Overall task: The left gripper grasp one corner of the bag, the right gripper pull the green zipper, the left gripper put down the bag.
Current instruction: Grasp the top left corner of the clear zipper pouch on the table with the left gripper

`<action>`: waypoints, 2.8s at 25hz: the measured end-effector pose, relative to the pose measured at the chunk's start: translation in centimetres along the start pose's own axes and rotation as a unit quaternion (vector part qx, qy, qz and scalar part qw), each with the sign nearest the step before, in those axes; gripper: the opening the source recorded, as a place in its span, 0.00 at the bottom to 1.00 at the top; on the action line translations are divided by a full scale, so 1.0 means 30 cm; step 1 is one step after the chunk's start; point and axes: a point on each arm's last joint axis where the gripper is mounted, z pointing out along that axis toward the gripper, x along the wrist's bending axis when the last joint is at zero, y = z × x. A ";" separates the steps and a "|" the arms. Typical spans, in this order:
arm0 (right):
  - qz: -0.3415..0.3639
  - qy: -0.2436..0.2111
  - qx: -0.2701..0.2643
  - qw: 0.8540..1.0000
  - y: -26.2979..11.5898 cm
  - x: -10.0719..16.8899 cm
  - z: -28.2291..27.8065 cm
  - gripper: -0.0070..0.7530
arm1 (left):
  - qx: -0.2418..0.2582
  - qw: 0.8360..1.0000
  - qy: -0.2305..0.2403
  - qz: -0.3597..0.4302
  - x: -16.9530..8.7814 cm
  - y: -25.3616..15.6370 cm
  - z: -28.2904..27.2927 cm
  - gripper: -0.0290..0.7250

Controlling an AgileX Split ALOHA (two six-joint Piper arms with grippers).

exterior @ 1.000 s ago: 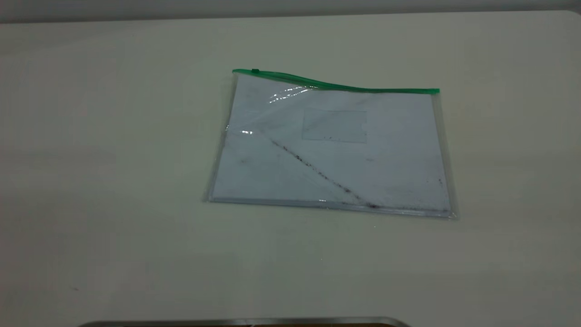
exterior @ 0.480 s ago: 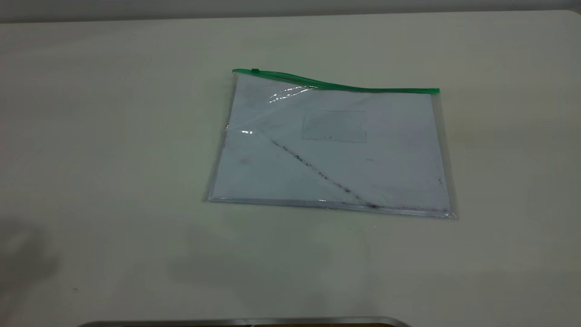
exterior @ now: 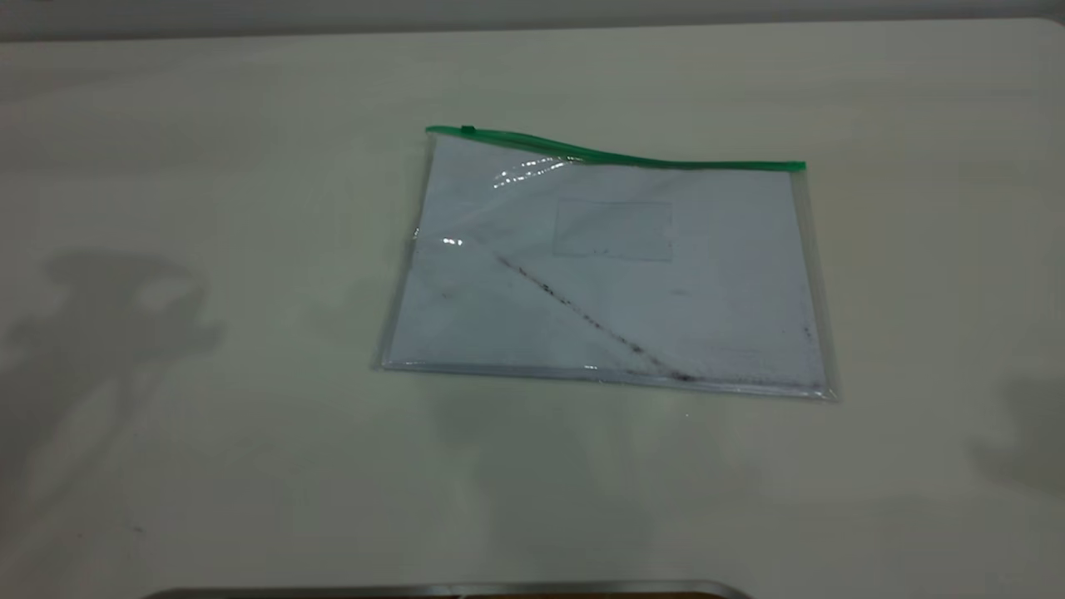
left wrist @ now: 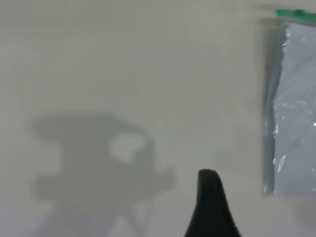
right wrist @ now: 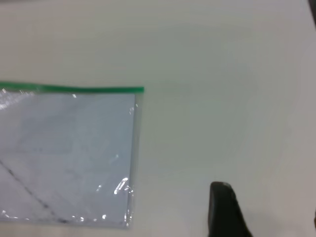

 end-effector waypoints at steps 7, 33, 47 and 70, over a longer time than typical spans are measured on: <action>-0.025 -0.003 0.043 0.999 0.053 -0.006 0.147 0.62 | 0.021 0.990 -0.112 0.078 -0.007 0.147 0.244 0.82; -0.027 -0.005 0.073 0.997 0.043 -0.012 0.218 0.62 | 0.067 0.946 -0.259 0.181 -0.068 0.112 0.840 0.82; -0.027 -0.004 0.075 0.997 0.042 -0.012 0.218 0.62 | 0.021 0.942 -0.279 0.187 -0.127 0.108 0.950 0.82; -0.028 -0.004 0.075 0.997 0.042 -0.012 0.218 0.62 | -0.008 0.933 -0.316 0.170 -0.134 0.067 1.004 0.36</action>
